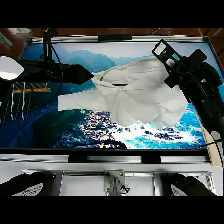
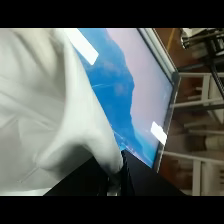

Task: Fold the shirts.

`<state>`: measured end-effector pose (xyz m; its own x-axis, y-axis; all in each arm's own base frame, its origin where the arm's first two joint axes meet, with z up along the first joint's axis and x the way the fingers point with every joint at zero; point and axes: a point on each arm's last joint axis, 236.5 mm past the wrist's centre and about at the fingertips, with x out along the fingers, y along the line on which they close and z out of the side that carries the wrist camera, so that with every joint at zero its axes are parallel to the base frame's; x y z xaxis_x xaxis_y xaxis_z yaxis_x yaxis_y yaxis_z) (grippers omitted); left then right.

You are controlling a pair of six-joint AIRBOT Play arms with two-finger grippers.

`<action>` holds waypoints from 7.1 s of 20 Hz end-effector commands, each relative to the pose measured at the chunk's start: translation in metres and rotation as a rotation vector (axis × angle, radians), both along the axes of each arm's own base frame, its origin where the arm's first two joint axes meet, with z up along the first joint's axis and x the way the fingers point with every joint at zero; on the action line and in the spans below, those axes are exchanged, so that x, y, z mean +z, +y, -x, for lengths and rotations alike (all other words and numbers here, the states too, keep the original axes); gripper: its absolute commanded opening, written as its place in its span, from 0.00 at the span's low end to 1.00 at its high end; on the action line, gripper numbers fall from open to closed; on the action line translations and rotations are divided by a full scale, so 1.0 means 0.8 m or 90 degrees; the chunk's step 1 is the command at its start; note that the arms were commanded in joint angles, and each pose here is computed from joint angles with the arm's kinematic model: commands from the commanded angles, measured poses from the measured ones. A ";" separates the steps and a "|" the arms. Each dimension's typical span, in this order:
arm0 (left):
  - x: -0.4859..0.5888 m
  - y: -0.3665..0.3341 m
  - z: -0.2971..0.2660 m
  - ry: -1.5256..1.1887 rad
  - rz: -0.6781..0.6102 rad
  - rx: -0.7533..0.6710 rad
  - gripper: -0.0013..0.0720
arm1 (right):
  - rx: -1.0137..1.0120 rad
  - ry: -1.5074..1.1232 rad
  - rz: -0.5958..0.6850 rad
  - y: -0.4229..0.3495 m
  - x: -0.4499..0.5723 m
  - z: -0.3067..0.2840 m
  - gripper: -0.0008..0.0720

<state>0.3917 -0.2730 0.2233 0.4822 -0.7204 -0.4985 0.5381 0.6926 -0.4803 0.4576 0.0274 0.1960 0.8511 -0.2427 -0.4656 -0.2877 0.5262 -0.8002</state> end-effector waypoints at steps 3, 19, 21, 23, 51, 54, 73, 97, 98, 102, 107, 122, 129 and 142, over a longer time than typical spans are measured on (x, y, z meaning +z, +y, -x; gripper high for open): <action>0.068 -0.003 -0.056 -0.080 0.157 0.107 0.08 | 0.039 -0.002 -0.005 0.037 0.000 0.003 0.13; -0.005 -0.187 0.124 -0.209 -0.048 -0.290 0.08 | -0.098 -0.011 -0.103 0.048 0.032 0.046 0.13; -0.014 -0.187 0.134 -0.197 -0.062 -0.311 0.08 | -0.116 -0.038 -0.126 0.036 0.057 0.043 0.13; -0.014 -0.194 0.145 -0.198 -0.060 -0.324 0.08 | -0.126 -0.060 -0.139 0.025 0.076 0.040 0.13; 0.050 -0.014 0.039 -0.224 -0.233 -0.250 1.00 | -0.085 -0.131 -0.164 0.036 0.123 0.028 0.13; 0.041 -0.024 0.027 -0.218 -0.218 -0.247 1.00 | -0.083 -0.129 -0.168 0.038 0.122 0.028 0.13; 0.143 -0.111 0.064 -0.360 -0.018 -0.268 0.08 | -0.141 -0.065 -0.179 0.037 0.069 0.020 0.13; 0.102 -0.059 0.052 -0.419 -0.350 -0.204 1.00 | -0.161 -0.089 -0.227 0.037 0.073 0.017 0.13; 0.111 -0.036 0.044 -0.406 -0.348 -0.171 1.00 | -0.149 -0.098 -0.231 0.042 0.078 0.013 0.13; 0.100 0.033 0.012 -0.306 -0.315 -0.102 1.00 | -0.109 -0.122 -0.243 0.059 0.090 0.004 0.13; 0.046 -0.020 0.037 -0.143 -0.121 -0.273 1.00 | -0.097 -0.120 -0.242 0.070 0.090 0.006 0.13; -0.024 -0.055 0.028 -0.104 -0.141 -0.360 0.08 | -0.096 -0.093 -0.265 0.088 0.078 0.017 0.13; -0.016 -0.056 0.010 -0.208 -0.172 -0.378 0.08 | -0.086 -0.132 -0.359 0.102 0.117 0.047 0.49; 0.008 -0.052 0.016 -0.252 -0.177 -0.376 0.08 | -0.078 -0.088 -0.722 0.076 0.103 -0.024 0.64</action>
<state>0.3792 -0.3152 0.2272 0.2308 -0.7862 -0.5733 0.9523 0.3034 -0.0327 0.4512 0.0930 0.2955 0.9274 0.0848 -0.3642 -0.0775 0.9964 0.0347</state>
